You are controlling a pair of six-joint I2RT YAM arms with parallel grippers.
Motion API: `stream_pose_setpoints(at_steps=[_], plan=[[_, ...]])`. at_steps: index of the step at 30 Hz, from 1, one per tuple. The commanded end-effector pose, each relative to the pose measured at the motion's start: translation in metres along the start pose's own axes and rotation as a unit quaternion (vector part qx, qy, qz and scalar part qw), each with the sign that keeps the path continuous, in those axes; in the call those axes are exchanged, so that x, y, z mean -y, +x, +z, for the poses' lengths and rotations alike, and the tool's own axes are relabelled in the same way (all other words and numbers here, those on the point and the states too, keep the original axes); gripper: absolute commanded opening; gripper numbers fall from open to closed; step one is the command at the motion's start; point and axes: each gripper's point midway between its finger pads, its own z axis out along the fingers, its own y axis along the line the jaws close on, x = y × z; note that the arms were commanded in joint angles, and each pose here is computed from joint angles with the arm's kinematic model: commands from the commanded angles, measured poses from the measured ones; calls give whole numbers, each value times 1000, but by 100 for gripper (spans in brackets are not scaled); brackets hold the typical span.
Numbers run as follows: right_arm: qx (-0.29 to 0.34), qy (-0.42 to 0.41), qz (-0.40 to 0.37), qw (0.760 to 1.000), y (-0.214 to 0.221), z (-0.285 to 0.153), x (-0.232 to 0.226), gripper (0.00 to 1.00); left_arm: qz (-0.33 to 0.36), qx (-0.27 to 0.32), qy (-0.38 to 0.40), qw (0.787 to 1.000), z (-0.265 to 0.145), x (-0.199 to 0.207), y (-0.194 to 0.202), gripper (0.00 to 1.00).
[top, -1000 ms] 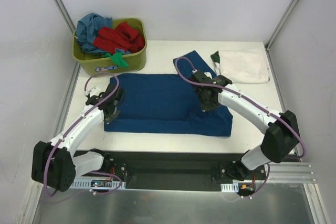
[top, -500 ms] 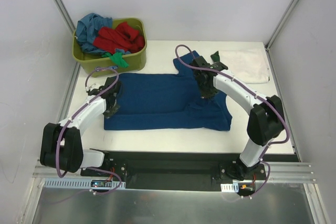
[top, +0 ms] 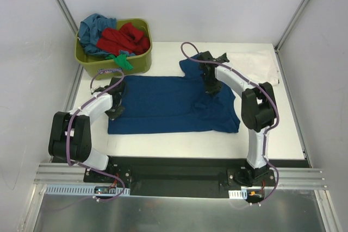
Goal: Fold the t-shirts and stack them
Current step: Fold the flattened tshirt in 1/3 of the way
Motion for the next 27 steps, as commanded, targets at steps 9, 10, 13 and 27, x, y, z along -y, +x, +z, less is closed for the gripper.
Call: stream_pose_setpoints(at_steps=[9, 10, 13, 27], plan=[[64, -27, 52, 996, 0, -51, 14, 82, -12, 15, 90, 996, -39, 2, -7, 99], [60, -77, 71, 993, 10, -56, -3, 96, -13, 9, 101, 995, -42, 3, -3, 99], [79, -207, 104, 970, 27, -70, -41, 100, -12, 5, 129, 992, -50, 0, 4, 99], [45, -248, 203, 946, 6, -1, -88, 100, -4, 2, 171, 985, -53, -16, 28, 99]])
